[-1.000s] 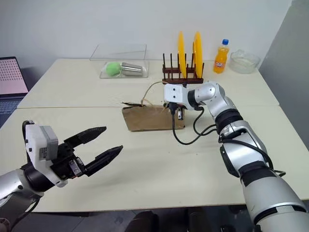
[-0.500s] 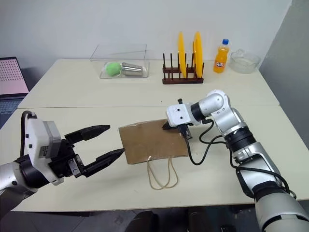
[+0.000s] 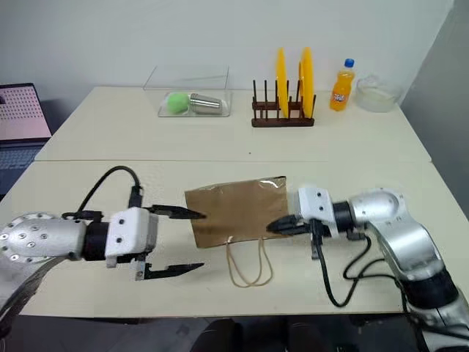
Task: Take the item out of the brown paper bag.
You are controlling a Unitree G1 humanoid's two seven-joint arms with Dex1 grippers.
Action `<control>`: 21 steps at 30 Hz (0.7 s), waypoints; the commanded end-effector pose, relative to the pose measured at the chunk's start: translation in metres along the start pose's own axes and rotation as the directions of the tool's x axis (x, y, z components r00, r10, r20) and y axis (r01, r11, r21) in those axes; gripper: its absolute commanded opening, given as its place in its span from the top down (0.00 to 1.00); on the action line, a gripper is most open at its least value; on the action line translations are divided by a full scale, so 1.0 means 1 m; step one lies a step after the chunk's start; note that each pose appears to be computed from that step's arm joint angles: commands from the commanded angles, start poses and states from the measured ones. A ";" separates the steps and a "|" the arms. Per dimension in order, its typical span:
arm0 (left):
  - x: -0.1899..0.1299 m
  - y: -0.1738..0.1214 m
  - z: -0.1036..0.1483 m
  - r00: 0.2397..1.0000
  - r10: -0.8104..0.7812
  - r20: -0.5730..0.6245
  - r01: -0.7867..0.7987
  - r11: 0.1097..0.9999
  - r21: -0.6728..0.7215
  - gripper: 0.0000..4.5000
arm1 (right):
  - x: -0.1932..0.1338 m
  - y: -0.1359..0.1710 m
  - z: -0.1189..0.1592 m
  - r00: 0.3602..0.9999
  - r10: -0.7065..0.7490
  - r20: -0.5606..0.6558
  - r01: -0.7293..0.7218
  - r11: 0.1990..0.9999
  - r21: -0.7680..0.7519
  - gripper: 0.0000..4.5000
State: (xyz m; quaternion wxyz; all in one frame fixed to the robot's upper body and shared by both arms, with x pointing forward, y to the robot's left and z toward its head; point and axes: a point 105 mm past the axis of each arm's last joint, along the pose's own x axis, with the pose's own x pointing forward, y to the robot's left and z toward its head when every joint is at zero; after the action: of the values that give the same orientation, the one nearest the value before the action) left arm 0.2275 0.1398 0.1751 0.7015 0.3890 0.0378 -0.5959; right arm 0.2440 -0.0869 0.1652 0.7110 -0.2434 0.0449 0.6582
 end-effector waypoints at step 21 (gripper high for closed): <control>0.066 -0.012 -0.015 0.951 -0.308 -0.016 0.284 0.854 0.436 0.00 | -0.014 0.058 0.006 0.976 -0.195 -0.100 0.208 0.967 0.148 0.34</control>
State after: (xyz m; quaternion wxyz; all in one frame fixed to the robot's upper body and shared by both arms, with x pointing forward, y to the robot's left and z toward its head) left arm 0.2411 0.0988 0.1219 0.5111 0.4934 -0.0402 -0.7027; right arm 0.1921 -0.1003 0.1526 0.7928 -0.2087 0.1145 0.5611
